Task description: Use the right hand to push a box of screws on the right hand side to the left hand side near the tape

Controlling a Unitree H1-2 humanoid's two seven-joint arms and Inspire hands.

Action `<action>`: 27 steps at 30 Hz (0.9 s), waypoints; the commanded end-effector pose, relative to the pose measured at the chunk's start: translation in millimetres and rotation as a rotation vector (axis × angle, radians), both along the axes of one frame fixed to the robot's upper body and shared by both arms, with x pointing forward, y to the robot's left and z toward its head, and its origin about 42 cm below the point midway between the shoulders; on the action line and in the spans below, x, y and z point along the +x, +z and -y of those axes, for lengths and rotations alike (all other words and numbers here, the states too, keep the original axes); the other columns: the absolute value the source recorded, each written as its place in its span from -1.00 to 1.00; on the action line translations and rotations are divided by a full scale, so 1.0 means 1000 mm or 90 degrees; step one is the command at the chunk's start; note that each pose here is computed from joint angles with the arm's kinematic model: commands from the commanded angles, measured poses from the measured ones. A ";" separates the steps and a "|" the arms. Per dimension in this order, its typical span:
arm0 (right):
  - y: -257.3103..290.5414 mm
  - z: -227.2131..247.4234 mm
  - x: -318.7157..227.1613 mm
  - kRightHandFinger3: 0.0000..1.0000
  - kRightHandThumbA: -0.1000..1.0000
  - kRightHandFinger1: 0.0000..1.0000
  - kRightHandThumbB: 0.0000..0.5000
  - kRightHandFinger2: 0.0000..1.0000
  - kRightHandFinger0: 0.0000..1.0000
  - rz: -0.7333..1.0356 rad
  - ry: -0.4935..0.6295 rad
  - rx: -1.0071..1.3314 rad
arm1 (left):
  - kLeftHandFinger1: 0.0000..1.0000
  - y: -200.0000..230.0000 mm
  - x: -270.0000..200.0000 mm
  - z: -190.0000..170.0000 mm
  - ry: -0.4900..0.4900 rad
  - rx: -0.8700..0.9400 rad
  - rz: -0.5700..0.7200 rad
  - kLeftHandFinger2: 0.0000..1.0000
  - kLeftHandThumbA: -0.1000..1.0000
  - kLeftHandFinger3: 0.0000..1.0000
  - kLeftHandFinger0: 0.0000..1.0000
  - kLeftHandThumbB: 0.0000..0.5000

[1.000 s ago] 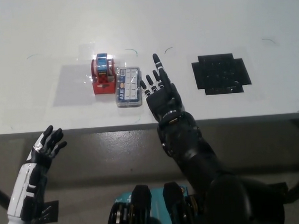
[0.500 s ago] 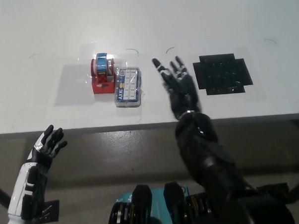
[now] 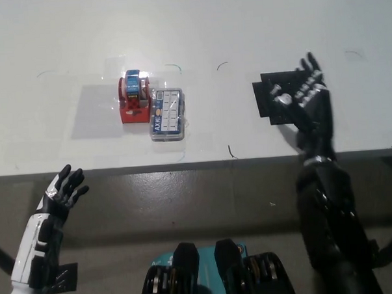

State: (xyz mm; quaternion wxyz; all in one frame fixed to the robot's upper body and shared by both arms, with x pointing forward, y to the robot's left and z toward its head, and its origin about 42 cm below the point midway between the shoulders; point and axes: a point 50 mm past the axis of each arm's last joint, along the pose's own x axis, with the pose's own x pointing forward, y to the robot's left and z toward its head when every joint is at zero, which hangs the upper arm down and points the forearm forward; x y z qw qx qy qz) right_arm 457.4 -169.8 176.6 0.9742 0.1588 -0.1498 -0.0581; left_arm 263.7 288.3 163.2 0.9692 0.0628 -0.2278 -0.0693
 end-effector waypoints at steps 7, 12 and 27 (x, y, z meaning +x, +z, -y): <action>0.036 0.061 -0.174 1.00 1.00 1.00 0.25 1.00 1.00 0.305 0.003 -0.258 | 1.00 0.020 0.020 -0.009 -0.012 0.037 0.032 1.00 0.90 1.00 1.00 -0.47; -0.016 0.074 -0.200 1.00 1.00 1.00 0.14 1.00 1.00 0.177 0.005 -0.284 | 1.00 0.007 0.016 -0.008 0.006 0.040 0.020 1.00 0.92 1.00 1.00 -0.40; -0.075 0.077 -0.218 1.00 1.00 1.00 0.21 1.00 1.00 0.035 0.040 -0.312 | 1.00 -0.006 0.013 -0.015 0.038 0.027 -0.001 1.00 0.87 1.00 1.00 -0.38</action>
